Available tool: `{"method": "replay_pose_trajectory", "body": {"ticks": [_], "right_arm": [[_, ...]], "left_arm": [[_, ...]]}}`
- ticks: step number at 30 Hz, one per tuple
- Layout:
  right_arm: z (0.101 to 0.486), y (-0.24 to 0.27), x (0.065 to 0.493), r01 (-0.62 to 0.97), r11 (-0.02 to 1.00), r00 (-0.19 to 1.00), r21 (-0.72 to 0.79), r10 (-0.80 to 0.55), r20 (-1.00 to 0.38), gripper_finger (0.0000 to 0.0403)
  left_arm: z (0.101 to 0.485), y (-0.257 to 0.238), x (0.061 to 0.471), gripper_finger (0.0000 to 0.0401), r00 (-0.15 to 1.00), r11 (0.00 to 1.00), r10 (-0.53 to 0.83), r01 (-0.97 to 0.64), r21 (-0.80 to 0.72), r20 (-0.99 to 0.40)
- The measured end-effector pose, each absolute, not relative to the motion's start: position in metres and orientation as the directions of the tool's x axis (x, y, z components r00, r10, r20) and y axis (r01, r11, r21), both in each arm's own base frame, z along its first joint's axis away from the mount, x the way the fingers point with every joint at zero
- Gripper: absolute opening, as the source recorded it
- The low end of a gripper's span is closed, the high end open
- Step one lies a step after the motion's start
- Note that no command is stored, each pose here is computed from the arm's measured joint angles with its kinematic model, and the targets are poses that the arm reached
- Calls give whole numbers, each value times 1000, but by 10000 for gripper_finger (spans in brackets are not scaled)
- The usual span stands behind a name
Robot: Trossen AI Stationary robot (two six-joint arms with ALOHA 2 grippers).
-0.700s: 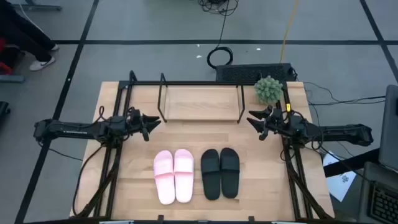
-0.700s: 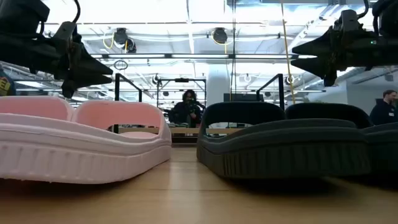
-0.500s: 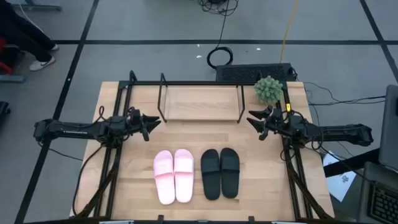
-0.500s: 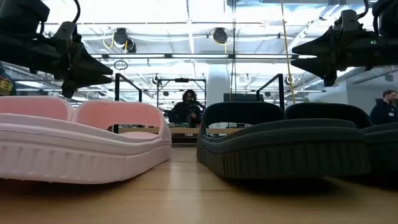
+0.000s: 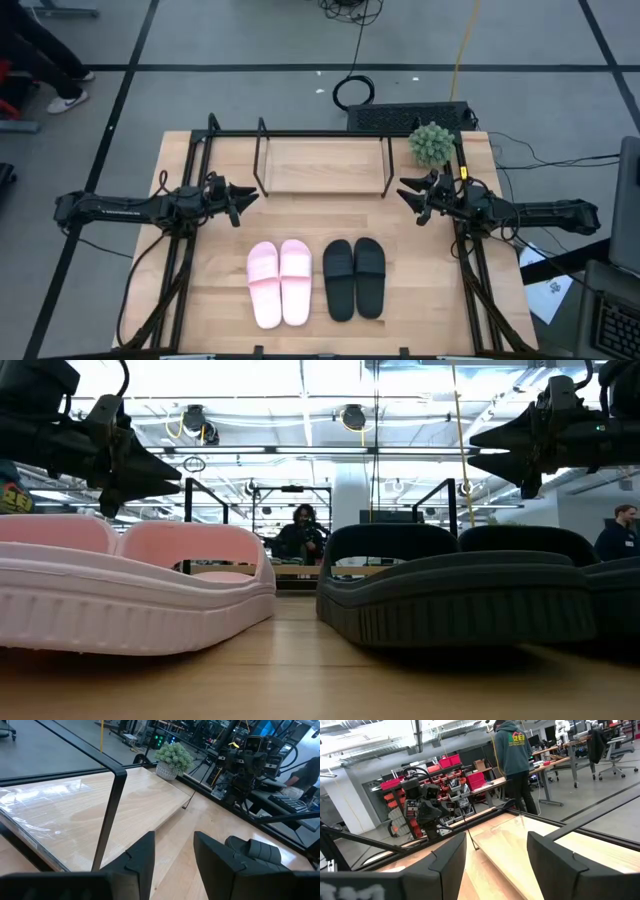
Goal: Pick and place slides into the shelf
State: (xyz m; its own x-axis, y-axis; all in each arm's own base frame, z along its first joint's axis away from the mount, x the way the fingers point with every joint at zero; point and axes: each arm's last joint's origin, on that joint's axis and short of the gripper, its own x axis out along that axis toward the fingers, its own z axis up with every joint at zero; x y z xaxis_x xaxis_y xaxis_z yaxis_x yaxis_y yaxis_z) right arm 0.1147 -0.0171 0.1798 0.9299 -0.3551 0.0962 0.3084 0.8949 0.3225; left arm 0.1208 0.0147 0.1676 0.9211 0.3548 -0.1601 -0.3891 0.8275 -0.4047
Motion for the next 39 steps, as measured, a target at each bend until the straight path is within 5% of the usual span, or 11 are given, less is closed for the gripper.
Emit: {"method": "replay_pose_trajectory", "body": {"ticks": [23,39], "right_arm": [[182,-17,114,301,895,928,329,-355,115,201],[201,-17,110,118,806,884,579,-352,310,201]], "left_arm": [[168,15,121,136,921,828,355,-389,-405,-160],[169,15,121,136,917,823,372,-397,-405,-143]]}}
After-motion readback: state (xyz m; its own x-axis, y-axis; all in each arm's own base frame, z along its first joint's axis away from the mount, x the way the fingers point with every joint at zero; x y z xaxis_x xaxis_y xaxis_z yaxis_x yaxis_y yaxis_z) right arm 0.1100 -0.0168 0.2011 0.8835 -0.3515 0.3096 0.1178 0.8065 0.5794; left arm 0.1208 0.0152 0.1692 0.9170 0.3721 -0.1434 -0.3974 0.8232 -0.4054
